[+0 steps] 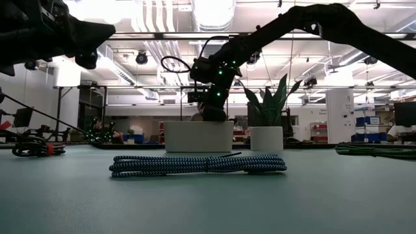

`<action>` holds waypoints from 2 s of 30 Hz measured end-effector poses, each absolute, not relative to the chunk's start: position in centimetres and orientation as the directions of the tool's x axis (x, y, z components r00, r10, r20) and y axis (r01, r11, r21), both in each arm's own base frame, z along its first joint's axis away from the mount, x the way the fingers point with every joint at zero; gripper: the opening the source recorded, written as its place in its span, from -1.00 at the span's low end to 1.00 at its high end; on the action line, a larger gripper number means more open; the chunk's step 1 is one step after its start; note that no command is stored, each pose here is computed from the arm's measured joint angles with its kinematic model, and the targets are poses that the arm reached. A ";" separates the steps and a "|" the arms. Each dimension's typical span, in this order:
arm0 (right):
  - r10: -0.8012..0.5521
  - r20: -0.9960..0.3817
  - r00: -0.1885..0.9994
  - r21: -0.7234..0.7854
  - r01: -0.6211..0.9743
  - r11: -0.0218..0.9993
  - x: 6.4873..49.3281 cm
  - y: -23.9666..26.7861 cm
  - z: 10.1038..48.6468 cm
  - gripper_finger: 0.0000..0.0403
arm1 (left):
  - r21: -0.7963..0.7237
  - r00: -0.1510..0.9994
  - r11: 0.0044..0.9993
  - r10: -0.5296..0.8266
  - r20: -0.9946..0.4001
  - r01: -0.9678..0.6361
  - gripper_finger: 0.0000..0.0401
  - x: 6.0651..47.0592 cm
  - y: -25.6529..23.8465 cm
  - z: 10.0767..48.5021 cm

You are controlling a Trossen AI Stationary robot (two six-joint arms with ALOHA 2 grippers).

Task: Pick and place USB-C Cables
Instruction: Put the purple charger cable into the white bin

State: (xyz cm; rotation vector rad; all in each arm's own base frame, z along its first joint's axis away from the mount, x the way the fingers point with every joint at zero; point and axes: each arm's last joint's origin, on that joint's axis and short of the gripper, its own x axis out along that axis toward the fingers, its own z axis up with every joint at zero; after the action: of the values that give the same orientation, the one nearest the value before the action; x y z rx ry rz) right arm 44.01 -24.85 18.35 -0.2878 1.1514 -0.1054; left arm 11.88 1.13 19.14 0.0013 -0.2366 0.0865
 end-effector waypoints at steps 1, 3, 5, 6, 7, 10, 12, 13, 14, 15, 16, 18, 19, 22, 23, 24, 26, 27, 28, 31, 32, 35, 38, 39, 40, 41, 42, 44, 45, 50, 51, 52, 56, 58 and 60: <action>-0.230 -0.883 0.408 -0.279 -0.064 0.958 44.0 -24.9 18.4 -0.83 | -0.009 0.968 0.996 0.085 0.234 -0.086 -1.00 11.9 1.1 19.1; -0.230 -0.883 0.409 -0.279 -0.063 0.958 44.0 -24.9 18.4 -0.83 | -0.009 0.968 0.996 0.086 0.234 -0.086 -1.00 11.9 1.1 19.1; -0.232 -0.881 0.412 -0.281 -0.062 0.958 44.1 -24.9 18.4 -0.83 | -0.009 0.968 0.996 0.086 0.234 -0.086 -1.00 11.9 1.1 19.1; -0.233 -0.880 0.413 -0.282 -0.061 0.957 44.1 -24.9 18.4 -0.83 | -0.009 0.968 0.996 0.085 0.234 -0.086 -1.00 11.9 1.1 19.1; -0.234 -0.879 0.415 -0.283 -0.060 0.957 44.1 -24.9 18.4 -0.83 | -0.009 0.968 0.996 0.086 0.234 -0.086 -1.00 11.9 1.1 19.1; -0.236 -0.877 0.419 -0.285 -0.058 0.957 44.1 -24.9 18.4 -0.83 | -0.011 0.968 0.996 0.085 0.234 -0.085 -1.00 11.9 1.1 19.1; -0.236 -0.877 0.418 -0.285 -0.058 0.957 44.1 -24.9 18.4 -0.83 | -0.011 0.968 0.996 0.085 0.234 -0.085 -1.00 11.9 1.1 19.1; -0.236 -0.877 0.418 -0.285 -0.058 0.957 44.1 -24.9 18.4 -0.83 | -0.011 0.968 0.996 0.085 0.234 -0.085 -1.00 11.9 1.1 19.1; -0.236 -0.877 0.418 -0.285 -0.058 0.957 44.1 -24.9 18.4 -0.83 | -0.012 0.968 0.996 0.085 0.234 -0.085 -1.00 11.9 1.1 19.1; -0.236 -0.877 0.419 -0.285 -0.058 0.957 44.1 -24.9 18.4 -0.83 | -0.012 0.968 0.996 0.085 0.234 -0.085 -1.00 11.9 1.1 19.1; -0.236 -0.877 0.419 -0.285 -0.058 0.957 44.1 -24.9 18.3 -0.83 | -0.012 0.968 0.996 0.085 0.234 -0.085 -1.00 11.9 1.1 19.1; -0.236 -0.877 0.419 -0.284 -0.056 0.957 44.1 -24.9 18.3 -0.83 | -0.012 0.968 0.996 0.085 0.234 -0.085 -1.00 11.9 1.1 19.1; -0.236 -0.877 0.418 -0.282 -0.053 0.958 44.1 -24.9 18.3 -0.83 | -0.012 0.968 0.996 0.085 0.234 -0.085 -1.00 11.9 1.1 19.1; -0.234 -0.878 0.417 -0.281 -0.052 0.958 44.1 -24.9 18.2 -0.83 | -0.012 0.968 0.996 0.085 0.234 -0.085 -1.00 11.9 1.1 19.1; -0.234 -0.878 0.418 -0.280 -0.052 0.959 44.1 -24.9 18.2 -0.83 | -0.012 0.968 0.996 0.085 0.234 -0.085 -1.00 11.9 1.1 19.1; -0.234 -0.878 0.418 -0.280 -0.052 0.959 44.1 -24.9 18.2 -0.83 | -0.012 0.968 0.996 0.085 0.234 -0.085 -1.00 11.9 1.1 19.1; -0.234 -0.878 0.418 -0.280 -0.052 0.959 44.1 -24.9 18.2 -0.83 | -0.013 0.968 0.996 0.085 0.234 -0.085 -1.00 11.9 1.1 19.1; -0.234 -0.878 0.417 -0.280 -0.052 0.959 44.1 -24.9 18.2 -0.83 | -0.013 0.968 0.996 0.085 0.235 -0.084 -1.00 11.9 1.1 19.1; -0.233 -0.878 0.418 -0.279 -0.052 0.959 44.1 -24.9 18.2 -0.83 | -0.013 0.968 0.996 0.085 0.234 -0.085 -1.00 11.9 1.1 19.1; -0.230 -0.879 0.417 -0.274 -0.048 0.961 44.1 -24.9 18.1 -0.83 | -0.013 0.968 0.996 0.085 0.235 -0.085 -1.00 11.9 1.1 19.1; -0.228 -0.880 0.417 -0.272 -0.048 0.961 44.1 -24.8 18.1 -0.83 | -0.013 0.968 0.996 0.085 0.235 -0.085 -1.00 11.9 1.1 19.1; -0.223 -0.881 0.416 -0.267 -0.049 0.963 44.0 -24.8 17.9 -0.83 | -0.012 0.968 0.996 0.085 0.235 -0.084 -1.00 11.9 1.1 19.1; -0.219 -0.884 0.414 -0.262 -0.051 0.964 44.0 -24.7 17.7 -0.83 | -0.012 0.968 0.996 0.085 0.235 -0.084 -1.00 11.9 1.1 19.1; -0.217 -0.884 0.413 -0.260 -0.051 0.964 44.0 -24.7 17.7 -0.83 | -0.012 0.968 0.996 0.085 0.235 -0.084 -1.00 11.9 1.1 19.1; -0.215 -0.885 0.413 -0.259 -0.052 0.964 44.0 -24.7 17.7 -0.83 | -0.012 0.968 0.996 0.085 0.235 -0.084 -1.00 11.9 1.1 19.1; -0.215 -0.885 0.413 -0.259 -0.053 0.965 44.0 -24.7 17.6 -0.83 | -0.012 0.968 0.996 0.085 0.235 -0.084 -1.00 11.9 1.1 19.1; -0.215 -0.885 0.413 -0.259 -0.052 0.964 44.0 -24.7 17.6 -0.83 | -0.012 0.968 0.996 0.085 0.235 -0.084 -1.00 11.9 1.1 19.1; -0.217 -0.883 0.416 -0.261 -0.051 0.964 44.0 -24.7 17.7 -0.83 | -0.012 0.968 0.996 0.085 0.234 -0.084 -1.00 11.9 1.1 19.1; -0.219 -0.882 0.418 -0.264 -0.051 0.963 44.0 -24.7 17.7 -0.83 | -0.012 0.968 0.996 0.085 0.235 -0.084 -1.00 11.9 1.1 19.1; -0.230 -0.876 0.425 -0.275 -0.047 0.960 44.1 -24.8 17.7 -0.83 | -0.012 0.968 0.996 0.085 0.234 -0.084 -1.00 11.9 1.1 19.1; -0.230 -0.875 0.425 -0.275 -0.047 0.960 44.1 -24.8 17.7 -0.83 | -0.012 0.968 0.996 0.085 0.234 -0.084 -1.00 11.9 1.1 19.1; -0.231 -0.875 0.426 -0.276 -0.046 0.960 44.1 -24.8 17.8 -0.83 | -0.012 0.968 0.996 0.085 0.235 -0.084 -1.00 11.9 1.1 19.1; -0.231 -0.875 0.426 -0.276 -0.047 0.960 44.1 -24.8 17.8 -0.83 | -0.012 0.968 0.996 0.085 0.235 -0.084 -1.00 11.9 1.1 19.1; -0.231 -0.875 0.426 -0.276 -0.047 0.960 44.1 -24.8 17.8 -0.80 | -0.012 0.968 0.996 0.085 0.235 -0.084 -1.00 11.9 1.1 19.1; -0.231 -0.875 0.426 -0.276 -0.046 0.960 44.1 -24.8 17.8 -0.75 | -0.012 0.969 0.996 0.085 0.234 -0.084 -1.00 11.9 1.1 19.1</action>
State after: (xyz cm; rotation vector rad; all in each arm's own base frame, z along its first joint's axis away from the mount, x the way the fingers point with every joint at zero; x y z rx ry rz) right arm 44.08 -24.84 17.75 -0.2758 1.1288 -0.1175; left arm 11.88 1.13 19.13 -0.0021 -0.2367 0.0852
